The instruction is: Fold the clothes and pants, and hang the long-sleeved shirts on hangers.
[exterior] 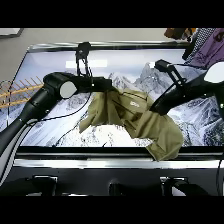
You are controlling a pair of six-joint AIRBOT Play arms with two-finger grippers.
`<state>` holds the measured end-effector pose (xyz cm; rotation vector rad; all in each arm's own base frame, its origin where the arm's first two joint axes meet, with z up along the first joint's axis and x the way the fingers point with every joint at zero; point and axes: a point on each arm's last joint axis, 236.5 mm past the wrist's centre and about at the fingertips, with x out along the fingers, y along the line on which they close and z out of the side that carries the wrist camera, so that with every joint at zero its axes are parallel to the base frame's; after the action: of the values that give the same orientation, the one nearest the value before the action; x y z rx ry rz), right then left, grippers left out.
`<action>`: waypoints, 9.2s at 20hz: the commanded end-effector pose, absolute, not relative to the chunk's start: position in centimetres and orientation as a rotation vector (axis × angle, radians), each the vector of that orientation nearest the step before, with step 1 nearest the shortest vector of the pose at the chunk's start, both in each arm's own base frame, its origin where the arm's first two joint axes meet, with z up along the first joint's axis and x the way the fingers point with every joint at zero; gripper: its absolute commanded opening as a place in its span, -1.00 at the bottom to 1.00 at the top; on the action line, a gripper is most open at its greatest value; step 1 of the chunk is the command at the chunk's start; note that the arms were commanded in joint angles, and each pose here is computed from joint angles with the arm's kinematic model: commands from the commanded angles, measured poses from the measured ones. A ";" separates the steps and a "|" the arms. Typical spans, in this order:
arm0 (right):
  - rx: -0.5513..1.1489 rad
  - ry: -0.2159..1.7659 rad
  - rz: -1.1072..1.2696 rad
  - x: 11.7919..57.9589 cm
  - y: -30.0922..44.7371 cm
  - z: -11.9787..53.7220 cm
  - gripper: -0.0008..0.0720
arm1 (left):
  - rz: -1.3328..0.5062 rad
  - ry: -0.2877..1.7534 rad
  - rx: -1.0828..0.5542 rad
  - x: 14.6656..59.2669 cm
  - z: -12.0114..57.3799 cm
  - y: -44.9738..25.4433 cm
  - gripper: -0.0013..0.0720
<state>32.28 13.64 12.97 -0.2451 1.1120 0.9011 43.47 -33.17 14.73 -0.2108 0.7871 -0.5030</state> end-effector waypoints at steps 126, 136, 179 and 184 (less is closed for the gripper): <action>-0.395 0.721 1.099 39.1 7.7 3.4 -0.36 | -1.237 0.412 0.703 33.7 16.3 -29.7 -0.92; -0.521 0.773 1.014 33.2 6.6 10.4 -0.93 | -1.153 0.476 0.627 35.1 15.8 -29.3 -0.06; -0.067 -0.063 -1.212 25.8 -30.3 47.9 -0.93 | -0.737 0.394 -0.093 41.1 24.5 -30.3 0.90; -0.116 -0.119 -1.224 24.8 -30.8 49.9 -0.93 | -0.737 0.396 -0.093 41.1 24.4 -30.3 0.90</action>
<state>25.13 -30.37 48.76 -0.0897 -0.0841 -1.2147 41.13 -30.28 24.40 -0.0934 0.3959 -0.7368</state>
